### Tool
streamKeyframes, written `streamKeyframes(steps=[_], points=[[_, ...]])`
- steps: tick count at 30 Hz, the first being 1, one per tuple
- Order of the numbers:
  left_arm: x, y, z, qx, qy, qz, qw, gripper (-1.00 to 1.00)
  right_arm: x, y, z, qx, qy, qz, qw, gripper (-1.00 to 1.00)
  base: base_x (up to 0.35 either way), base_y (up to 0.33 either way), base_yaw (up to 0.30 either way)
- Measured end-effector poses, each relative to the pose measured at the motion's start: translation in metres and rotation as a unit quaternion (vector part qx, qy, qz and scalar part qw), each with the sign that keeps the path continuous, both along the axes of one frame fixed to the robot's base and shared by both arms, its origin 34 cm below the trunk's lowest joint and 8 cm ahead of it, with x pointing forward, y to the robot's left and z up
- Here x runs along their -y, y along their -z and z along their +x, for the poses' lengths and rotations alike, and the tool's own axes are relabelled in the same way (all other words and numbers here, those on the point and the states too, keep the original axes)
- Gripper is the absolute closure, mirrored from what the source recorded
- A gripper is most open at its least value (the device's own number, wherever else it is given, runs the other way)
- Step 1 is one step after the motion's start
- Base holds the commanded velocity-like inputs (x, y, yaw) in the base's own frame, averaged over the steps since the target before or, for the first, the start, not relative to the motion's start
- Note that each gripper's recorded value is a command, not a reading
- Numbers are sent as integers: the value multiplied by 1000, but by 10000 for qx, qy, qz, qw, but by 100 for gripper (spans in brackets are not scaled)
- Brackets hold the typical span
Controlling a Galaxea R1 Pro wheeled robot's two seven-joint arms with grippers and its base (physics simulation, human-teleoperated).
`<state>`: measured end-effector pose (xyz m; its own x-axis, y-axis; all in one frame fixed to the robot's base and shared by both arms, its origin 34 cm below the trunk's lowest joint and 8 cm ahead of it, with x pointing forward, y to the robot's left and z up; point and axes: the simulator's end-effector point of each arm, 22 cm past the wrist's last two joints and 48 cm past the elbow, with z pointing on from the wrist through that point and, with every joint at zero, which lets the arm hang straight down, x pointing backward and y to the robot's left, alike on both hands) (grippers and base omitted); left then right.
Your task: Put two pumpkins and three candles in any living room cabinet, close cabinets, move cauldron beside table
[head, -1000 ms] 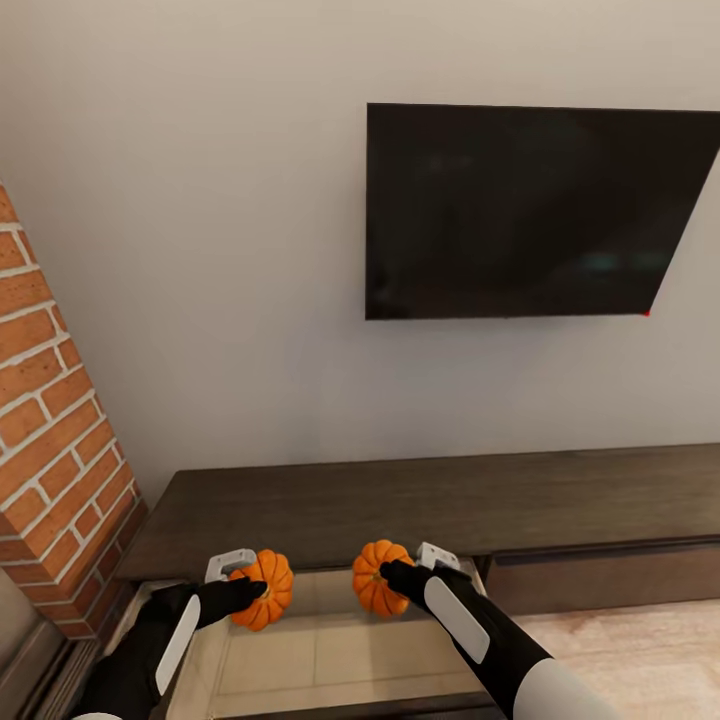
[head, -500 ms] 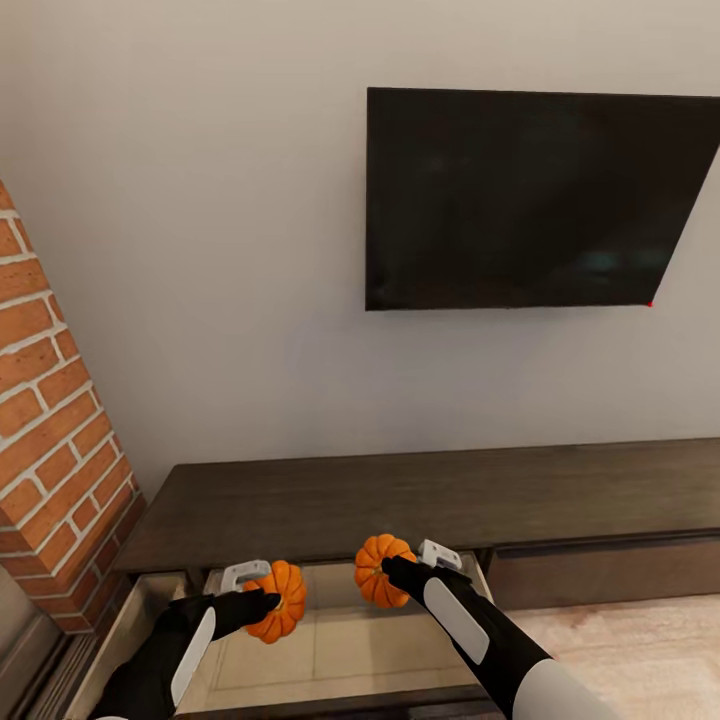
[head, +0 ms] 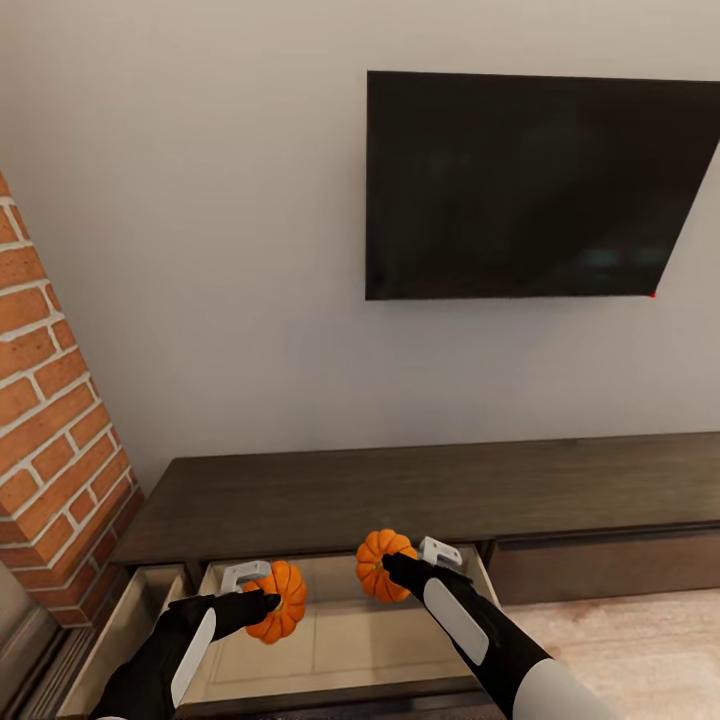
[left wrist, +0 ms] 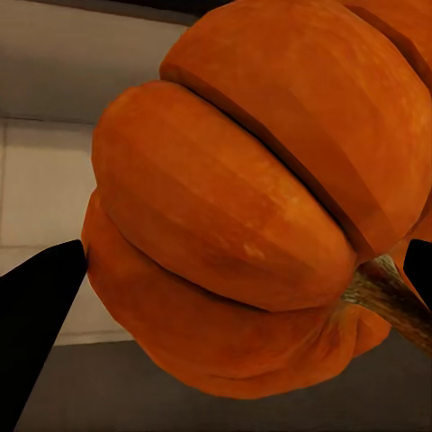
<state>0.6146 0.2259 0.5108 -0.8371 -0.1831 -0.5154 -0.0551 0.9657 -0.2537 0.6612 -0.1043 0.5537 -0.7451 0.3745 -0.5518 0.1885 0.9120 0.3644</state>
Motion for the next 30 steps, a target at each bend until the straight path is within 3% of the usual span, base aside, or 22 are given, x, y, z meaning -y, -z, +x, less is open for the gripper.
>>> streamKeyframes(steps=[30], points=[[-6,60,-9,43,-37,20,10000,100,4,61,-9,82,10,-99,9999,100,0,0,0]])
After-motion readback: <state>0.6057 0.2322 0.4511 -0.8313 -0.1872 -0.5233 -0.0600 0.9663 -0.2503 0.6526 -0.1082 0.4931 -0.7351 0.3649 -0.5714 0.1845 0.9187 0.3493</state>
